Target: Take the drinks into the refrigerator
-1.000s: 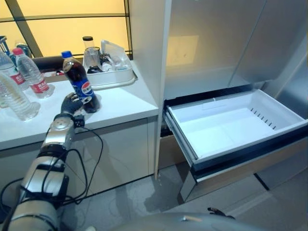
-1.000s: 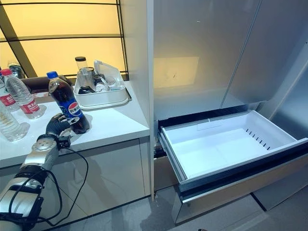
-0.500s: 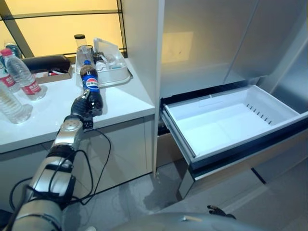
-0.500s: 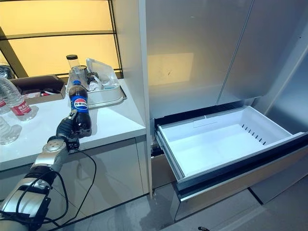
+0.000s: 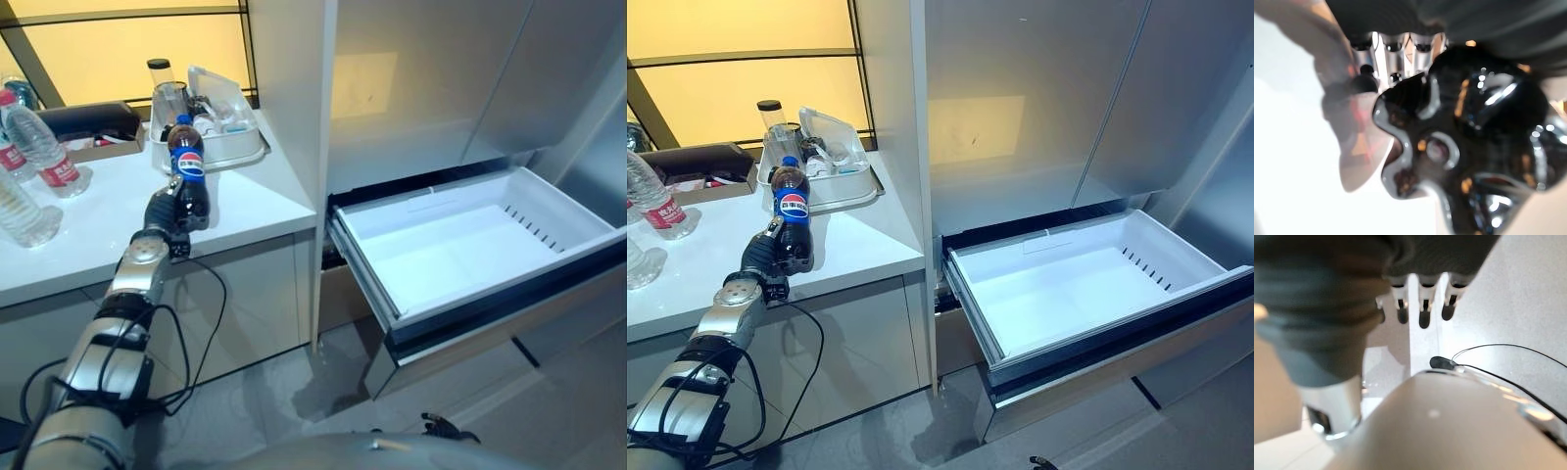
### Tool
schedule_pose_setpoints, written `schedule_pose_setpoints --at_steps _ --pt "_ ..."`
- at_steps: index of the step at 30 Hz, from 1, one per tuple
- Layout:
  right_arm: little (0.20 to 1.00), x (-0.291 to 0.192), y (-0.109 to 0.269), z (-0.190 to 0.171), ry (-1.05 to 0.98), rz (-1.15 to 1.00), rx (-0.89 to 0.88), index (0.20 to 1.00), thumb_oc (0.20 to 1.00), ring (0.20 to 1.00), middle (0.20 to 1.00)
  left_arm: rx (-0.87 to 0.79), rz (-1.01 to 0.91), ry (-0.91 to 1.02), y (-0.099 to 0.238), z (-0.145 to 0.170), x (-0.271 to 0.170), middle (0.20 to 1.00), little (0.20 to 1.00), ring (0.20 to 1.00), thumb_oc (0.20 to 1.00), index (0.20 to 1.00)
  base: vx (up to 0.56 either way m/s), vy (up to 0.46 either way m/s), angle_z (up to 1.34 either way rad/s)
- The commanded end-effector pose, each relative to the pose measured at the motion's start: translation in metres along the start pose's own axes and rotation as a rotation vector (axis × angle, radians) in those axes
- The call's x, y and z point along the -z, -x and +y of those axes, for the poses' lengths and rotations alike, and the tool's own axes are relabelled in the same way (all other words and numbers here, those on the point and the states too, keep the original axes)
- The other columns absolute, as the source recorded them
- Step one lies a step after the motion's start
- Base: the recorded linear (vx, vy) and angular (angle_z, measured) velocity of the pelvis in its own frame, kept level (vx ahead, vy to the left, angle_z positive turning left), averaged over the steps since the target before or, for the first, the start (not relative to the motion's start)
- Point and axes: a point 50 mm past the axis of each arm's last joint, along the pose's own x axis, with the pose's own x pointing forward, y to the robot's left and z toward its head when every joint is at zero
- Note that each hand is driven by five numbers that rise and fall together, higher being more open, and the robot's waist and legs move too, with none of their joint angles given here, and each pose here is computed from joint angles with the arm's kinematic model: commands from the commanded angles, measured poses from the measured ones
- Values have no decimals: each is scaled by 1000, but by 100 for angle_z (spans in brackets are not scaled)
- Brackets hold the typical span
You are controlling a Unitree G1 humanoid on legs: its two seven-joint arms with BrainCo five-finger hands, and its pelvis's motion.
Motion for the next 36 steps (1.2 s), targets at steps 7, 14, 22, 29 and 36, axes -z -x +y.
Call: schedule_pose_setpoints --at_steps 7,14,22,29,36 --pt "1000 8 0 2 5 32 -14 1000 1000 1000 1000 63 -431 249 9 -11 -85 200 200 200 200 200 0 0 0" --pt "1000 4 0 3 -4 25 -23 1000 1000 1000 1000 152 -502 337 29 -25 -84 200 200 200 200 200 0 0 0" --pt "1000 4 0 2 5 22 -29 1000 1000 1000 1000 166 -521 313 34 -25 -84 200 200 200 200 200 0 0 0" --pt "1000 3 0 2 10 17 -31 1000 1000 1000 1000 153 -520 289 33 -22 -85 200 200 200 200 200 0 0 0" --pt "1000 3 0 1 10 17 -33 1000 1000 1000 1000 140 -483 232 29 -19 -79 1000 1000 1000 1000 1000 0 0 0"
